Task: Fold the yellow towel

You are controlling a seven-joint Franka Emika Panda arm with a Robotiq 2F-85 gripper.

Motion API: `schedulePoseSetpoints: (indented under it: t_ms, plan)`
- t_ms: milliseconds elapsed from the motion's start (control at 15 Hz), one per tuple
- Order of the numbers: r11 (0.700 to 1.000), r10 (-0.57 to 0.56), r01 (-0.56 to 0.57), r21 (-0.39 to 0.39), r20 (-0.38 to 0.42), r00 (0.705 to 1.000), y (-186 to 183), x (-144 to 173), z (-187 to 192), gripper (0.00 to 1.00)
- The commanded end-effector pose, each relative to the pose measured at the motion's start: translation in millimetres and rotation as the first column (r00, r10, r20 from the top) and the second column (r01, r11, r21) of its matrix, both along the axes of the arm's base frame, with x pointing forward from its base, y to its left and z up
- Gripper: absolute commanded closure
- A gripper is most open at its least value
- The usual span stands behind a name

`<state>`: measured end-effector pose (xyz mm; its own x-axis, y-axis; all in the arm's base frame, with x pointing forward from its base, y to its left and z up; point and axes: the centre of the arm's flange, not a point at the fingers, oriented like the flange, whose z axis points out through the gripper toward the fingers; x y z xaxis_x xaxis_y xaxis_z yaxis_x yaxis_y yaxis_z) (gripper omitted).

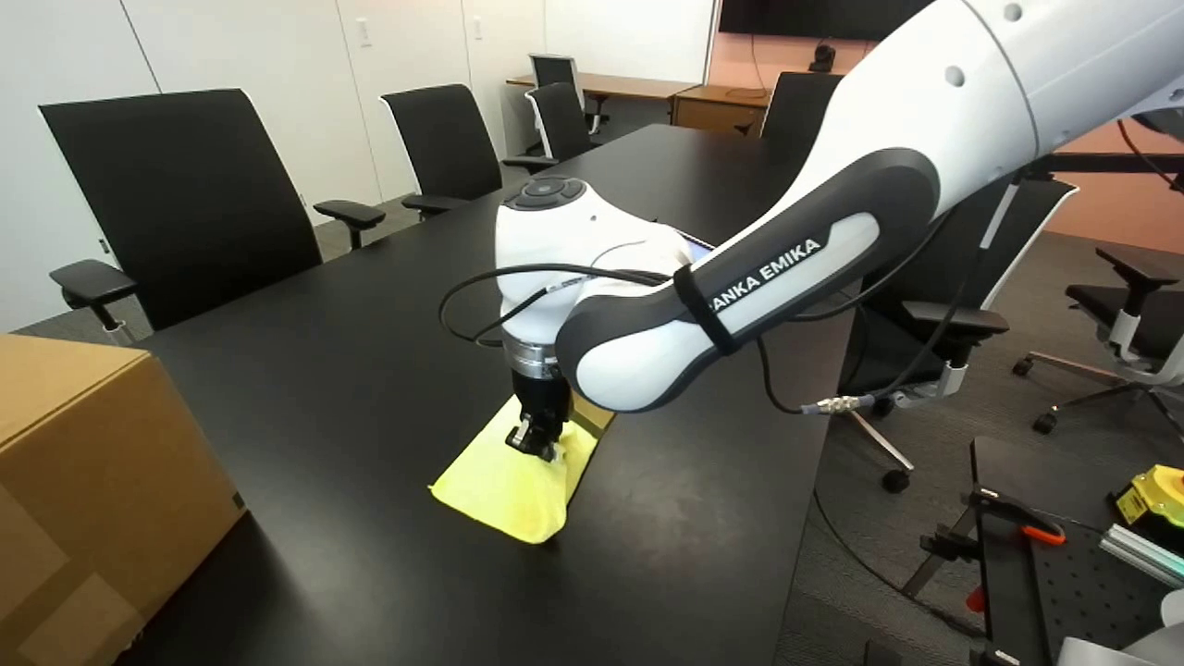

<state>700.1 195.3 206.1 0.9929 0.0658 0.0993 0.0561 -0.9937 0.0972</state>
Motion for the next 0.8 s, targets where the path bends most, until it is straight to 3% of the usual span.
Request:
schedulePoseSetpoints:
  t_ms: [0,733]
  plan:
    - [0.999,0.033,-0.033,-0.023,0.005,0.999,10.3,49.5,6.5,0.92]
    - [0.994,0.093,-0.094,-0.055,-0.010,0.996,28.7,93.9,-17.2,0.91]
